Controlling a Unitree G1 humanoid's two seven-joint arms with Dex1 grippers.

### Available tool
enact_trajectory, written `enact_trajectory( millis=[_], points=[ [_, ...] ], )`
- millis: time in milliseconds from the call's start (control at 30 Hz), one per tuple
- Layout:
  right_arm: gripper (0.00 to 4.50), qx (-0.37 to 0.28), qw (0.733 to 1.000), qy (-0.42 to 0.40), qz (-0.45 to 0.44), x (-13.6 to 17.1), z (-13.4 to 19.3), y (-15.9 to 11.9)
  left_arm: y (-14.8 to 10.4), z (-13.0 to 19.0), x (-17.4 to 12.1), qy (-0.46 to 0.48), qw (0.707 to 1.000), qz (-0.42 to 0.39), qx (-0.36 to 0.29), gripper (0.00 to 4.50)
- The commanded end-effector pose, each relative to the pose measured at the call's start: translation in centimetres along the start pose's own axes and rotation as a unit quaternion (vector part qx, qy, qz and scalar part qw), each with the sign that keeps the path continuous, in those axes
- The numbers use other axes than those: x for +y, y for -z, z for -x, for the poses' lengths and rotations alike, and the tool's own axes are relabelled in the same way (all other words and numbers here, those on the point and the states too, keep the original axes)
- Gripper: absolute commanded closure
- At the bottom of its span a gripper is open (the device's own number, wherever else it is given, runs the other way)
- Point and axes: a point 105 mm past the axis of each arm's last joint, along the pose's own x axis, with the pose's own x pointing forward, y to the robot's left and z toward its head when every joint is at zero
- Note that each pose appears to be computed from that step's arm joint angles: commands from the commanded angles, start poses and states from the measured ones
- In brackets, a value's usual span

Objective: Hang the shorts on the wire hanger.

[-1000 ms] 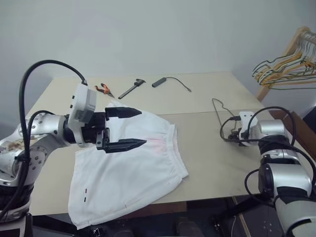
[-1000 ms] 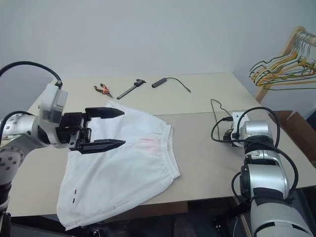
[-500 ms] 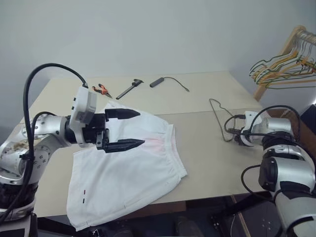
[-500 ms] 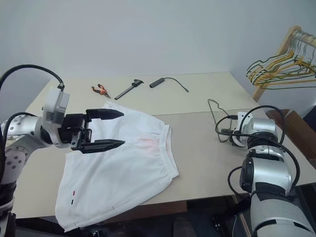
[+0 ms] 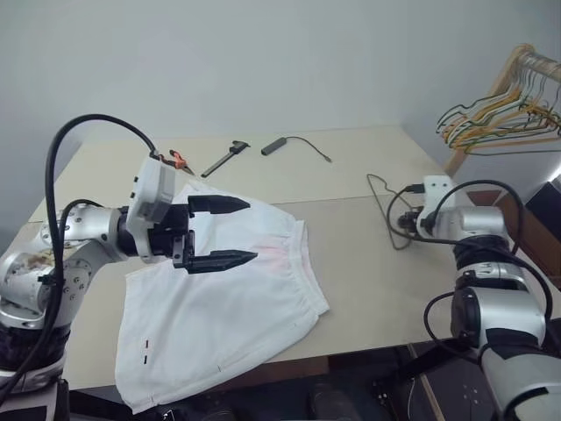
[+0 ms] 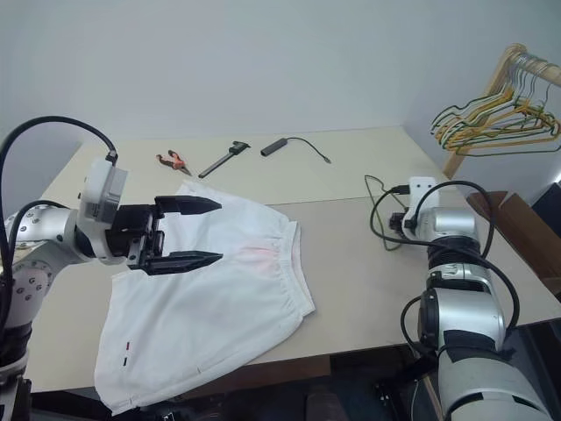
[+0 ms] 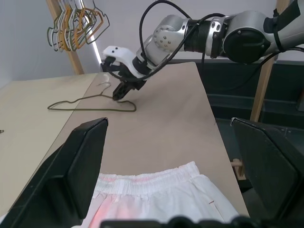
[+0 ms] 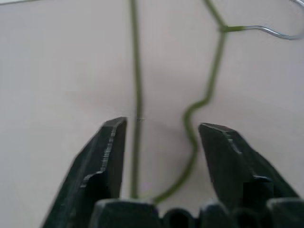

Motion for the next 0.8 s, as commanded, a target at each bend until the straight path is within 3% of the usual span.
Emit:
enact_trajectory(
  millis=[33, 133, 400, 500, 767, 800],
  points=[
    [0.76, -0.026, 0.999, -0.014, 0.030, 0.4, 0.0, -1.1, -1.0, 0.2, -0.1, -0.010, 1.000, -0.027, -0.010, 0.00],
    [0.76, -0.023, 0.998, -0.034, 0.042, 0.9, -0.1, -1.0, -1.1, 0.2, -0.1, -0.012, 0.999, -0.029, -0.009, 0.00],
    [0.76, 0.059, 0.995, -0.055, 0.060, 1.5, -0.9, 2.2, -1.0, 0.1, -0.3, -0.009, 0.999, -0.030, -0.003, 0.00],
    [1.60, 0.077, 0.994, -0.059, 0.050, 1.6, -1.0, 2.9, -1.1, 0.1, -0.4, -0.007, 0.999, -0.031, -0.002, 0.00],
    [4.40, 0.095, 0.993, -0.057, 0.044, 1.6, -0.9, 3.1, -1.2, 0.2, -0.4, -0.010, 0.999, -0.033, -0.002, 0.00],
    [4.48, 0.096, 0.993, -0.056, 0.044, 1.6, -0.8, 3.1, -1.2, 0.1, -0.4, -0.010, 0.999, -0.034, -0.003, 0.00]
  ],
)
